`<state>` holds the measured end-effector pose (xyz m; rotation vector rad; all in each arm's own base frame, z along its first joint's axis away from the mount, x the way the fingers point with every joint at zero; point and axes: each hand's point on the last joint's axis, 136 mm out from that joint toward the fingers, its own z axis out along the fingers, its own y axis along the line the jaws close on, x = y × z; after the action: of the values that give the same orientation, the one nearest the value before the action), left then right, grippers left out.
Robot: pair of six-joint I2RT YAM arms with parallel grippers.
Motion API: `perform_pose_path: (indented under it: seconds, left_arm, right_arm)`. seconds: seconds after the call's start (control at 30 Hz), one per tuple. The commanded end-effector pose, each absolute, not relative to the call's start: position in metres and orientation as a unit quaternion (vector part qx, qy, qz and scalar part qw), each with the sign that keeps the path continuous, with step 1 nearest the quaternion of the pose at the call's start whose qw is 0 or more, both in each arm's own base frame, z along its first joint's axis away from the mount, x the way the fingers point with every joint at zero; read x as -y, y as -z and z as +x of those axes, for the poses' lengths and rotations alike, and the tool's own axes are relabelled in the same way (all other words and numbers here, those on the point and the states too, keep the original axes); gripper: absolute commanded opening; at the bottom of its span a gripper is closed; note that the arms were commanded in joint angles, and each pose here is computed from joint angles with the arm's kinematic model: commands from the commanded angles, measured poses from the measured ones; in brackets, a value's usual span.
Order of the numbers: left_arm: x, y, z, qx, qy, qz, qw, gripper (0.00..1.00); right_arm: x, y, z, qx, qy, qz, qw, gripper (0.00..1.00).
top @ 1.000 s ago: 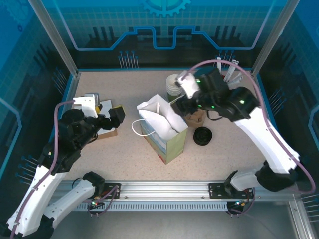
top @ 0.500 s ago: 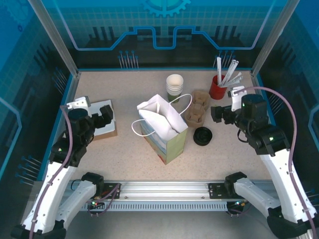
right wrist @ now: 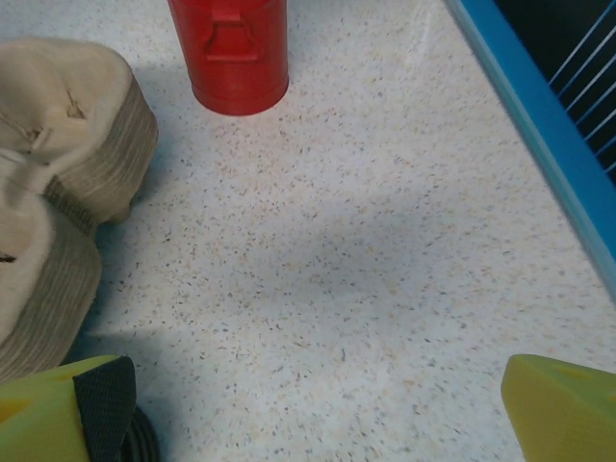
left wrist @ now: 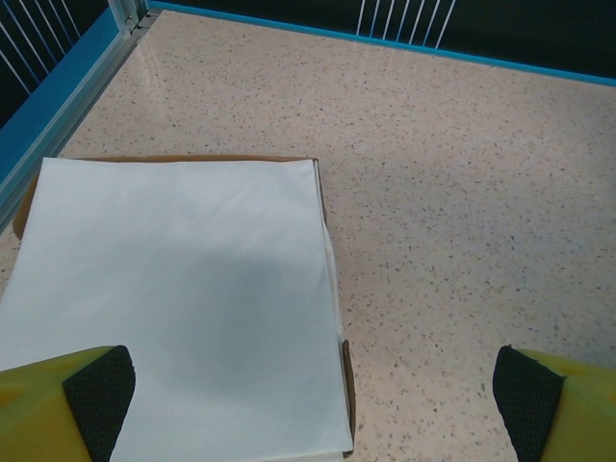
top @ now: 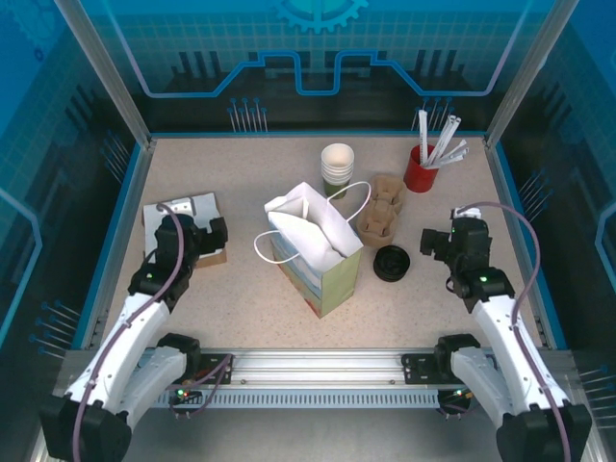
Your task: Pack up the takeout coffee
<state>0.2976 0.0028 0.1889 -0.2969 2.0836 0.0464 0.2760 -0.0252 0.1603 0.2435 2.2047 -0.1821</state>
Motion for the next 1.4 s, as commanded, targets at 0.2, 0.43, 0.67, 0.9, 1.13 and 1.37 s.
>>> perform_pose_path:
  seconds: [0.2, 0.43, 0.67, 0.9, 1.13, 1.37]
  left_arm:
    - [0.002, -0.164, 0.324, -0.852, -0.026, -0.085, 0.516, 0.99]
    - [0.002, -0.142, 0.330, -0.848, -0.027, -0.062, 0.526, 0.99]
    - [-0.004, -0.140, 0.337, -0.833, -0.026, -0.065, 0.548, 0.99]
    - [-0.004, -0.126, 0.344, -0.831, -0.012, -0.063, 0.552, 0.99]
    - [-0.002, -0.120, 0.358, -0.823, 0.011, -0.052, 0.565, 0.99]
    - [0.000, -0.114, 0.377, -0.809, 0.044, -0.044, 0.584, 0.99]
  right_arm:
    - [-0.001, -0.138, 0.333, -0.843, 0.028, 0.039, 0.536, 1.00]
    - [-0.023, -0.120, 0.363, -0.833, 0.020, -0.020, 0.553, 1.00]
    - [-0.037, -0.118, 0.383, -0.816, 0.027, -0.078, 0.572, 1.00]
    - [-0.019, -0.094, 0.395, -0.830, 0.006, -0.037, 0.557, 1.00]
    - [-0.019, -0.094, 0.396, -0.830, 0.008, -0.037, 0.557, 1.00]
    - [-0.019, -0.095, 0.396, -0.829, 0.010, -0.038, 0.557, 1.00]
